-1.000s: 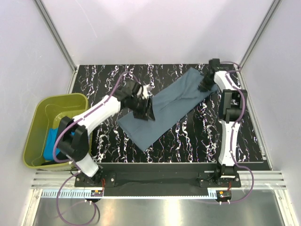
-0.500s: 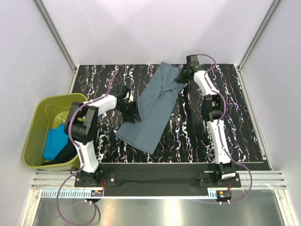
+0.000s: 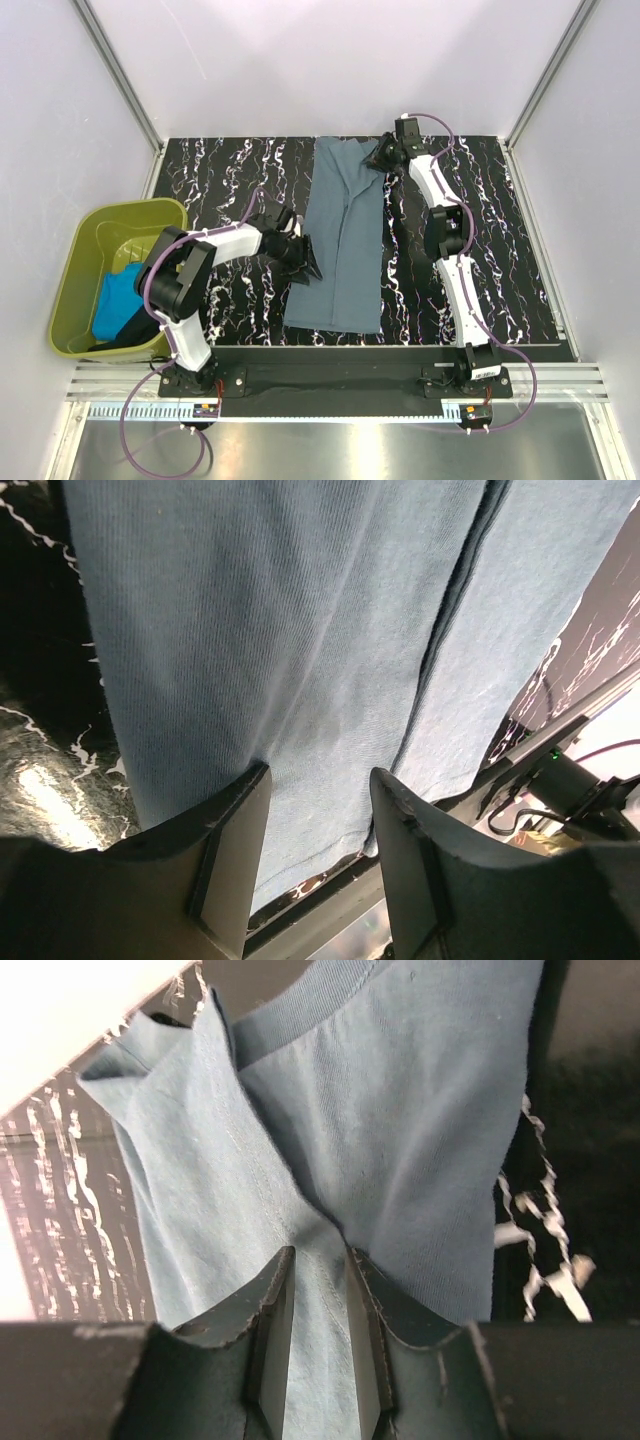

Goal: Fold and stack the t-shirts
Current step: Fold the tshirt

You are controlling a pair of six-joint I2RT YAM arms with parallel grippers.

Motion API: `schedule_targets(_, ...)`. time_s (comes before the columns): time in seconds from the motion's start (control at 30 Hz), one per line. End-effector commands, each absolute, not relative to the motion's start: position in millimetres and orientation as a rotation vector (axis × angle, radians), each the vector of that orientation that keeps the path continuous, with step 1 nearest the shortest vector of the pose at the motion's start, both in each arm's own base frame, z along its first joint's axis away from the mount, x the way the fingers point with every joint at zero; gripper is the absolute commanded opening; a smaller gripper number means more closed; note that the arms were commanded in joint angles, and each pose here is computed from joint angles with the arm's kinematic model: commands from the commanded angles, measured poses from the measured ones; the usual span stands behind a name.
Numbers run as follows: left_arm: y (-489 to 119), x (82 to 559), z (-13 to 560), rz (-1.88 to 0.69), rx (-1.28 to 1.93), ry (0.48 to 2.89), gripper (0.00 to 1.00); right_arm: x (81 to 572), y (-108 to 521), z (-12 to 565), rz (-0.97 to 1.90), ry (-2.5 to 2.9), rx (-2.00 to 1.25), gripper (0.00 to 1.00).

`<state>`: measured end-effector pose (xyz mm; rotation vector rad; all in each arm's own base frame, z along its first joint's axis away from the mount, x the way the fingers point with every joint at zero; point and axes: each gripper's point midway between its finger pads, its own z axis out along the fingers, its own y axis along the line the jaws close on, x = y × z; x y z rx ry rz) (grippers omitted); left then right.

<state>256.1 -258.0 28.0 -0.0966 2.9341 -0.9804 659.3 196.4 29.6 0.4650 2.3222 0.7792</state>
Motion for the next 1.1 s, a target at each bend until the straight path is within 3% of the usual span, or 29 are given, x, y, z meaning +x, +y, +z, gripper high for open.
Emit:
schedule_targets(0.0, -261, 257, 23, -0.952, -0.114, 2.949, 0.51, 670, 186, 7, 0.774, 2.302, 0.493, 0.35)
schedule_targets(0.1, -265, 265, 39, -0.981, -0.086, 2.904, 0.51, 675, 186, 20, 0.801, 2.267, 0.464, 0.36)
schedule_targets(0.37, -262, 255, 121, -1.059, 0.16, 2.74, 0.53, 652, 189, 97, 0.827, 2.277, 0.305, 0.57)
schedule_targets(0.5, -243, 242, 142, -1.045, 0.255, 2.673, 0.54, 611, 181, 158, 0.806, 2.347, 0.327, 0.63)
schedule_targets(0.57, -230, 235, 131, -1.046, 0.22, 2.709, 0.55, 589, 172, 156, 0.74, 2.424, 0.35, 0.7)
schedule_targets(0.6, -223, 229, 120, -1.04, 0.191, 2.752, 0.55, 575, 168, 179, 0.731, 2.42, 0.34, 0.75)
schedule_targets(0.7, -215, 224, 106, -1.079, 0.128, 2.809, 0.56, 533, 161, 182, 0.709, 2.516, 0.321, 0.79)
schedule_targets(0.73, -214, 220, 101, -1.097, 0.111, 2.832, 0.56, 507, 164, 159, 0.734, 2.612, 0.335, 0.8)
schedule_targets(0.8, -210, 213, 89, -1.091, 0.077, 2.889, 0.55, 474, 167, 177, 0.792, 2.61, 0.296, 0.82)
schedule_targets(0.83, -209, 211, 85, -1.085, 0.068, 2.902, 0.55, 435, 173, 142, 0.862, 2.729, 0.321, 0.82)
schedule_targets(0.87, -208, 209, 80, -1.077, 0.061, 2.921, 0.55, 421, 177, 164, 0.92, 2.656, 0.273, 0.83)
schedule_targets(0.93, -205, 202, 71, -1.067, 0.04, 2.961, 0.56, 357, 185, 125, 1.02, 2.78, 0.303, 0.85)
schedule_targets(1.07, -198, 187, 52, -1.034, -0.009, 3.042, 0.56, 269, 194, 116, 1.116, 2.802, 0.255, 0.86)
